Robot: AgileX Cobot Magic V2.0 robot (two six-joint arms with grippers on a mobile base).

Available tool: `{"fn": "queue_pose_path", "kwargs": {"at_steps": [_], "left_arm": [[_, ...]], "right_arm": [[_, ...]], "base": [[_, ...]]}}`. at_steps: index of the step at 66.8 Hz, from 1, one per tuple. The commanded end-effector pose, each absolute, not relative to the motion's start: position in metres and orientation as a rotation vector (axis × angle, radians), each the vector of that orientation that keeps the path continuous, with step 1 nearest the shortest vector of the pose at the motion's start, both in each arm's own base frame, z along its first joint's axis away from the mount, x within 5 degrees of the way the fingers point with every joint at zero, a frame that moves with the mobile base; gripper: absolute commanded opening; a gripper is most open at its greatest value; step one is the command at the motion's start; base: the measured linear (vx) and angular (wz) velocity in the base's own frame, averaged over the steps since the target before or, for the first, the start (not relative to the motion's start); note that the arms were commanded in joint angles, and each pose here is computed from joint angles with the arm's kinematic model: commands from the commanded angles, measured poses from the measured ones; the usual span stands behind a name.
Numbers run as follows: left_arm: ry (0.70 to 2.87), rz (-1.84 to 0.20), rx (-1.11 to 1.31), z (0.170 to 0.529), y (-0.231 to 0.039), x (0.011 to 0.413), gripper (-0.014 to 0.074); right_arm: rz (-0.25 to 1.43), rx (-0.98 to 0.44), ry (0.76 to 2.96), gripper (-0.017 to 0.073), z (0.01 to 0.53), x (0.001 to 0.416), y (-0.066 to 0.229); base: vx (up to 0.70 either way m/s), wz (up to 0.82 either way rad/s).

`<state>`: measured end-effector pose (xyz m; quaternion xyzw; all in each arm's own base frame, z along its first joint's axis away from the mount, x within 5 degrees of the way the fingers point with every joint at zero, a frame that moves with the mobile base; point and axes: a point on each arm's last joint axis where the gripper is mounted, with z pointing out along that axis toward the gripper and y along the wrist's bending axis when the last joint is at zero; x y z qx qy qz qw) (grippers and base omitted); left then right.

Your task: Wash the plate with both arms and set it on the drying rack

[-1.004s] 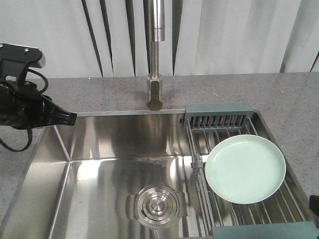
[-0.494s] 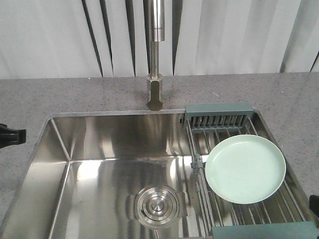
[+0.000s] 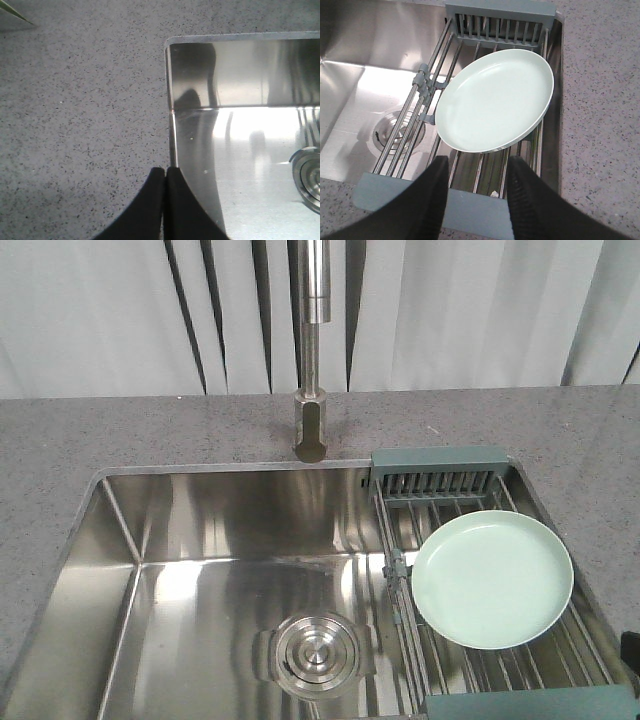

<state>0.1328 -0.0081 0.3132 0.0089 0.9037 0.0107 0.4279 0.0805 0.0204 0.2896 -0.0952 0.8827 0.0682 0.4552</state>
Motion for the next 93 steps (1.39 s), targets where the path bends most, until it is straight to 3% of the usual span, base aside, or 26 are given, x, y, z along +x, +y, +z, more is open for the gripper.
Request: {"fn": "queue_pose_path", "kwargs": {"at_steps": [1, 20, 78, 93], "left_arm": [[2.161, 0.038, 0.054, 0.329, -0.007, 0.125, -0.0006], [2.154, 0.041, 0.042, 0.332, -0.004, 0.109, -0.0006], [2.17, 0.046, 0.045, 0.329, -0.003, 0.109, -0.0006], [2.034, 0.054, 0.044, 0.332, 0.001, 0.09, -0.0006]], "right_arm": [[0.167, -0.225, 2.094, 0.028, 0.302, 0.084, 0.021], [0.167, -0.225, 2.094, 0.028, 0.302, 0.084, 0.021], [0.167, -0.225, 2.094, 0.028, 0.302, 0.084, 0.021], [0.167, -0.225, 2.094, 0.028, 0.302, 0.084, 0.021]], "base": [[0.0, 0.0], [0.0, 0.0], [0.0, 0.0], [0.0, 0.0]]}}
